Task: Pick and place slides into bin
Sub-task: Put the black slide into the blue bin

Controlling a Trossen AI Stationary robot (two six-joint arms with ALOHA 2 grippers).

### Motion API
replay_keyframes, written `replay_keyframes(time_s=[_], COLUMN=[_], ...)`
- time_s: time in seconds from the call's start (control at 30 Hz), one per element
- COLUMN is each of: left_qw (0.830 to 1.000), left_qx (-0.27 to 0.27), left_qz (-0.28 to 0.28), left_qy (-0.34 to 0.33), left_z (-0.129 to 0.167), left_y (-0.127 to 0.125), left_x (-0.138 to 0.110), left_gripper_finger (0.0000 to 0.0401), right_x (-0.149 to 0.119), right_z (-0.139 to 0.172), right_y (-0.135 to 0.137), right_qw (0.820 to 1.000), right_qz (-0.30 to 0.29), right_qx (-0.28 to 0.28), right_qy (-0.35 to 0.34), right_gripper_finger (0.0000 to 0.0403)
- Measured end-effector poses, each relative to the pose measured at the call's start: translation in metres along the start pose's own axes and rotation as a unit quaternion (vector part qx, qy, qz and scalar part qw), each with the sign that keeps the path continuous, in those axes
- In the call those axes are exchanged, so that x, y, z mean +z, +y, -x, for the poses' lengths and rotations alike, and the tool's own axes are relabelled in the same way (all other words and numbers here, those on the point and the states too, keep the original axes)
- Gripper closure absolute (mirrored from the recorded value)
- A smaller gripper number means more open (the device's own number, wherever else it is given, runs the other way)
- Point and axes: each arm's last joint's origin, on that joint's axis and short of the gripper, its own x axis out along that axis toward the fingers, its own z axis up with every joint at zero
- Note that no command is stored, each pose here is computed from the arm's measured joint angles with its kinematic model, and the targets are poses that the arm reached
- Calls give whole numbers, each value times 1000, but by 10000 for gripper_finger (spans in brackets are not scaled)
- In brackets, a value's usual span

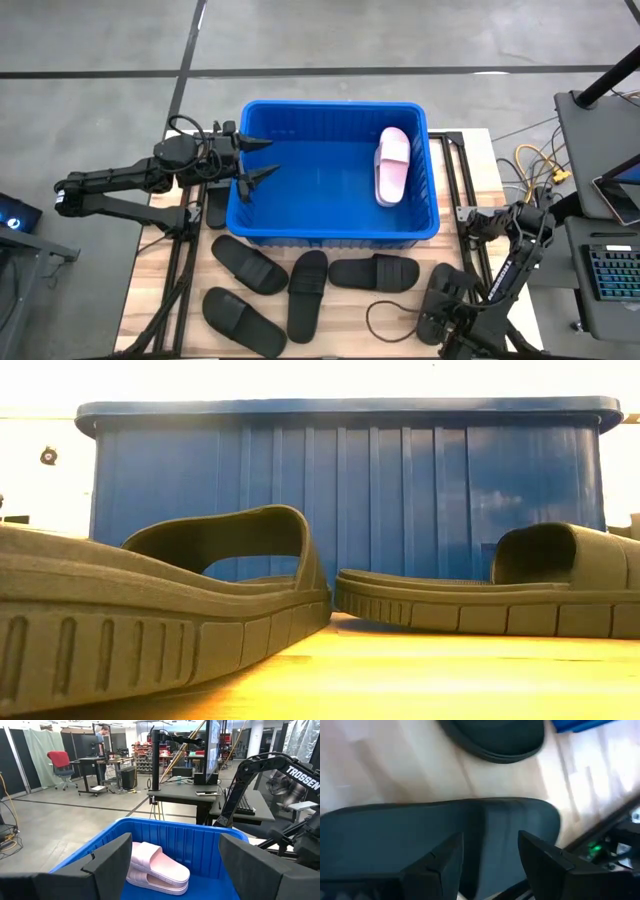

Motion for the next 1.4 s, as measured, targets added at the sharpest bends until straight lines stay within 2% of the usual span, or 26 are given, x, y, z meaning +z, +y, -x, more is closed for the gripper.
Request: replay_keyframes(time_s=[0.2, 0.47, 1.03, 1.17, 1.33, 1.4], left_qw=[1000, 1000, 1000, 1000, 1000, 1000], left_qx=[-4, -6, -6, -7, -7, -7], left_qz=[0, 0, 1, 1, 1, 1], left_qy=[0, 0, -3, -3, -4, -5], left_z=[0, 1, 2, 3, 4, 4], left_y=[0, 0, 0, 0, 0, 0], left_x=[0, 0, 1, 1, 2, 2], left_gripper_finger=[118, 118, 118, 118, 118, 118], right_x=[-3, -5, -12, -14, -15, -15], right_z=[-11, -21, -49, -51, -49, -48], right_y=[-3, -6, -13, -15, -14, -13], right_qw=[999, 999, 997, 996, 995, 995], right_qz=[-25, 32, 38, 32, -23, -42], right_qx=[-20, -34, -58, -62, -63, -60], right_qy=[1, 3, 25, 56, 72, 74], right_gripper_finger=[225, 225, 230, 275, 378, 386])
